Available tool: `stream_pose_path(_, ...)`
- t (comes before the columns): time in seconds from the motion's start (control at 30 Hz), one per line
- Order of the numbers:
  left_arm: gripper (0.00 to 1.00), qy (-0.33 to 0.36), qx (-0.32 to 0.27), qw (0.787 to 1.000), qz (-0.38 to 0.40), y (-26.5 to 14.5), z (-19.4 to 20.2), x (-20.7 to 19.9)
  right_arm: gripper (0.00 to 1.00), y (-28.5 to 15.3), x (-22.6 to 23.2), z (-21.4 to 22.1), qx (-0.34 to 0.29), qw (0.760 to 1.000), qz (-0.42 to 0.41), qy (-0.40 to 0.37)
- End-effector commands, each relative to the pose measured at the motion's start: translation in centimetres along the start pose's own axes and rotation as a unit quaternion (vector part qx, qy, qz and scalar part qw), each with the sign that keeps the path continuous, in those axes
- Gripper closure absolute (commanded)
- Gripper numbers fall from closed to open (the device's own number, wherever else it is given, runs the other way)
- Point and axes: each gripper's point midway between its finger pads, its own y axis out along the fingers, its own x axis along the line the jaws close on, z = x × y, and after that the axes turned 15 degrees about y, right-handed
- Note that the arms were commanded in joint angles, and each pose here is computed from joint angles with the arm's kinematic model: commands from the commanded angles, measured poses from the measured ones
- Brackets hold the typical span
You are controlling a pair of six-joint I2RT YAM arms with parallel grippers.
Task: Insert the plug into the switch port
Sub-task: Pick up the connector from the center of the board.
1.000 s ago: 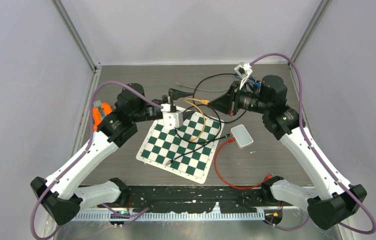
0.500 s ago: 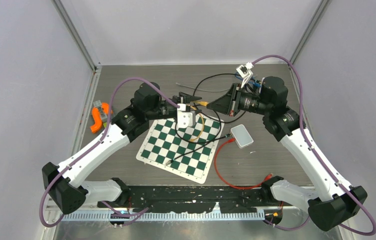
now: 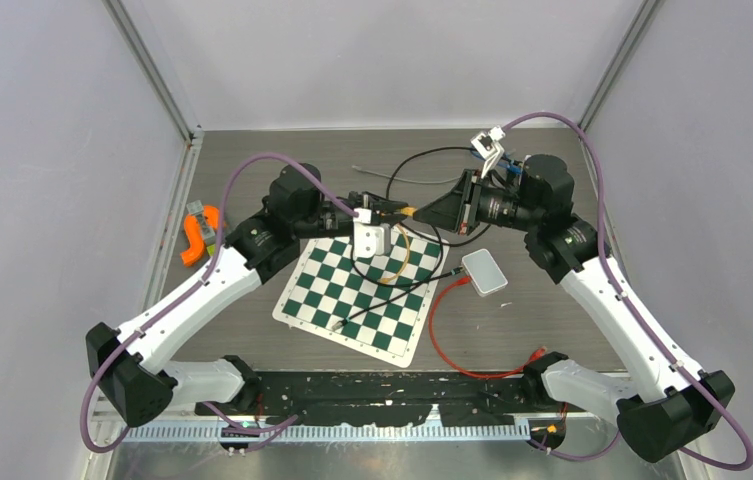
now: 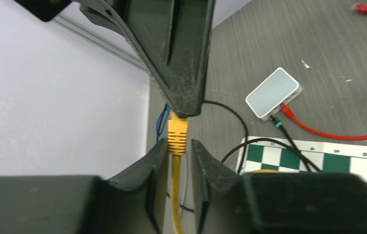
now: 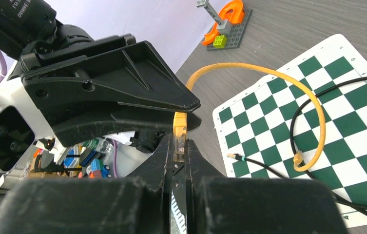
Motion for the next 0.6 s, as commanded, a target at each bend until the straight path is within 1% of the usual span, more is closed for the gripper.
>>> stream_pose_path(0.0,0.87,0.022,-0.049,0.998,-0.034,0.1,-2.6,2.5,0.95,0.0,0.8,-0.5,-0.009,1.000,-0.016,-0.013)
stream_pose_path(0.03,0.94,0.018,-0.051,0.998,-0.038,0.1,-2.7,2.5,0.95,0.0,0.7,-0.5,-0.008,1.000,-0.015,-0.013)
stream_pose_path(0.07,0.99,0.010,-0.051,0.998,-0.042,0.0,-2.7,2.5,0.95,0.0,0.6,-0.6,-0.011,1.000,-0.013,-0.013)
stream_pose_path(0.13,1.00,-0.010,-0.050,0.997,-0.059,0.0,-2.7,3.0,0.95,0.1,0.3,-0.7,-0.012,1.000,-0.009,-0.012)
stream_pose_path(0.2,1.00,-0.057,-0.030,0.994,-0.087,0.0,-2.0,4.1,0.90,0.0,0.4,-1.0,-0.017,1.000,-0.007,-0.015)
stream_pose_path(0.27,1.00,-0.120,0.011,0.987,-0.107,-0.2,-0.7,5.0,0.78,-0.5,0.6,-1.9,-0.032,0.999,-0.005,-0.028)
stream_pose_path(0.3,1.00,-0.151,0.038,0.981,-0.114,-0.3,0.2,5.6,0.69,-0.8,1.0,-2.5,-0.041,0.998,-0.005,-0.042)
stream_pose_path(0.33,1.00,-0.181,0.067,0.975,-0.112,-0.3,1.1,5.6,0.65,-1.2,0.8,-3.1,-0.052,0.998,0.003,-0.045)
stream_pose_path(0.37,1.00,-0.202,0.091,0.969,-0.110,-0.5,1.7,5.9,0.56,-1.8,1.4,-4.0,-0.067,0.996,0.005,-0.058)
stream_pose_path(0.43,1.00,-0.236,0.132,0.956,-0.117,-1.1,2.7,7.3,0.48,-3.9,0.8,-6.4,-0.112,0.991,0.031,-0.067)
stream_pose_path(0.47,1.00,-0.252,0.153,0.947,-0.124,-1.6,3.4,7.9,0.46,-4.5,0.7,-7.0,-0.125,0.989,0.038,-0.069)
stream_pose_path(0.5,1.00,-0.271,0.176,0.936,-0.140,-2.2,4.4,8.6,0.42,-5.9,0.5,-8.0,-0.152,0.984,0.050,-0.076)
stream_pose_path(0.57,1.00,-0.319,0.182,0.916,-0.164,-3.3,4.9,9.8,0.38,-7.6,0.1,-9.1,-0.182,0.977,0.069,-0.090)
